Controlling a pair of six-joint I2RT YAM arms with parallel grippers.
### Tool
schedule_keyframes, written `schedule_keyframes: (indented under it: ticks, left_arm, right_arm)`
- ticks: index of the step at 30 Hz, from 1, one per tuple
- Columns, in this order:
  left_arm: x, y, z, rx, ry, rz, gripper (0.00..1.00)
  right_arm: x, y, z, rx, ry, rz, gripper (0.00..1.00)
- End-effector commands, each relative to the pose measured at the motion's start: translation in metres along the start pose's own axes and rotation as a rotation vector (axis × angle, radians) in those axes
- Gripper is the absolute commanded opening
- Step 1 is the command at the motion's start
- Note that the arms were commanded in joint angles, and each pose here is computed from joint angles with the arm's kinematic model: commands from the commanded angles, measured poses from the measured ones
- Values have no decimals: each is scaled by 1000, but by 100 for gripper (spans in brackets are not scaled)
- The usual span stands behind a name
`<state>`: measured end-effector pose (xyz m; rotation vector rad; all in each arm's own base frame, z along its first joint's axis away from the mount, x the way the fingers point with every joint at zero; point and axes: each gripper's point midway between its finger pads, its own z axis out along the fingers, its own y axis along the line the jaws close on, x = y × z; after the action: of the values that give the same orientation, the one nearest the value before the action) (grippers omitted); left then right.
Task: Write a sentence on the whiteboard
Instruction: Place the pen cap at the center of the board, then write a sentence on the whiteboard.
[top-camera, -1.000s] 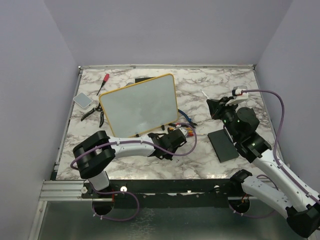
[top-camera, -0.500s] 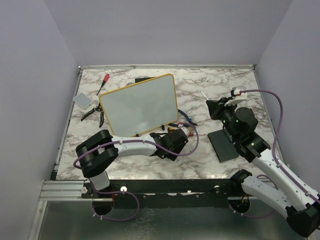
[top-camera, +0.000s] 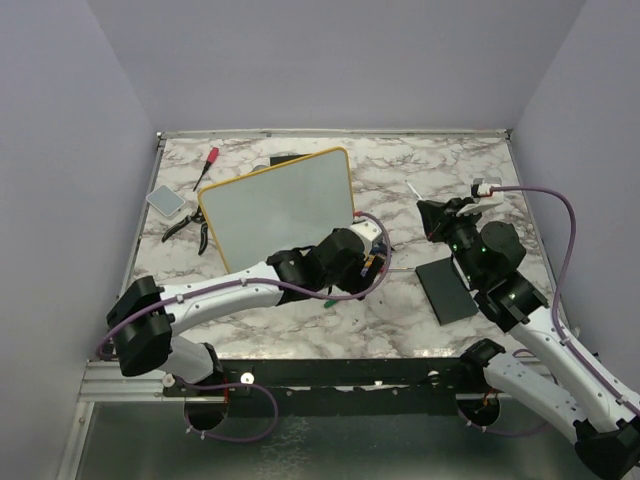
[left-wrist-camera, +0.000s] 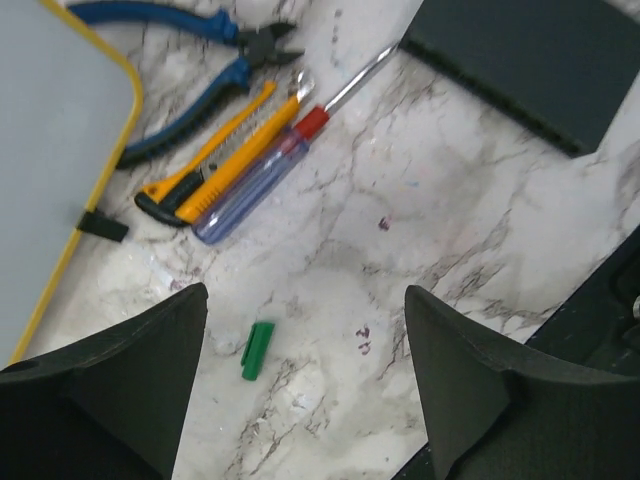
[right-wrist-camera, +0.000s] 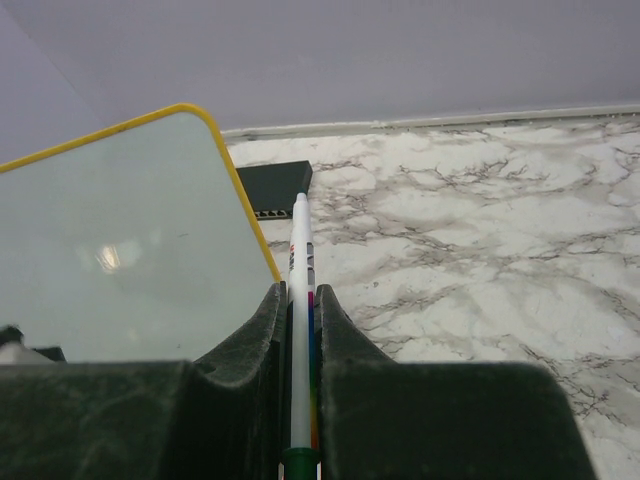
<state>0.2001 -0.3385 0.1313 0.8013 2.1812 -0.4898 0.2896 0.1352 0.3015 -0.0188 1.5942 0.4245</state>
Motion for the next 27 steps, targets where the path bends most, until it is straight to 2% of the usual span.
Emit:
schedule_keyframes:
  ticks: [1, 8, 15, 22, 27]
  left_arm:
    - [-81, 2, -37, 85, -156, 24, 80]
    - [-164, 58, -81, 40, -321, -12, 81]
    - [-213, 131, -116, -80, -435, -59, 81]
    - [-237, 205, -161, -105, -554, -151, 81]
    - [-221, 257, -189, -162, -587, -231, 81]
  right_arm:
    - [-1, -5, -4, 14, -6, -7, 1]
    - [2, -3, -5, 3, 1, 5, 1]
    - [5, 1, -4, -19, 14, 10, 1]
    - [10, 5, -2, -36, 26, 15, 1]
    - [12, 9, 3, -55, 33, 12, 1]
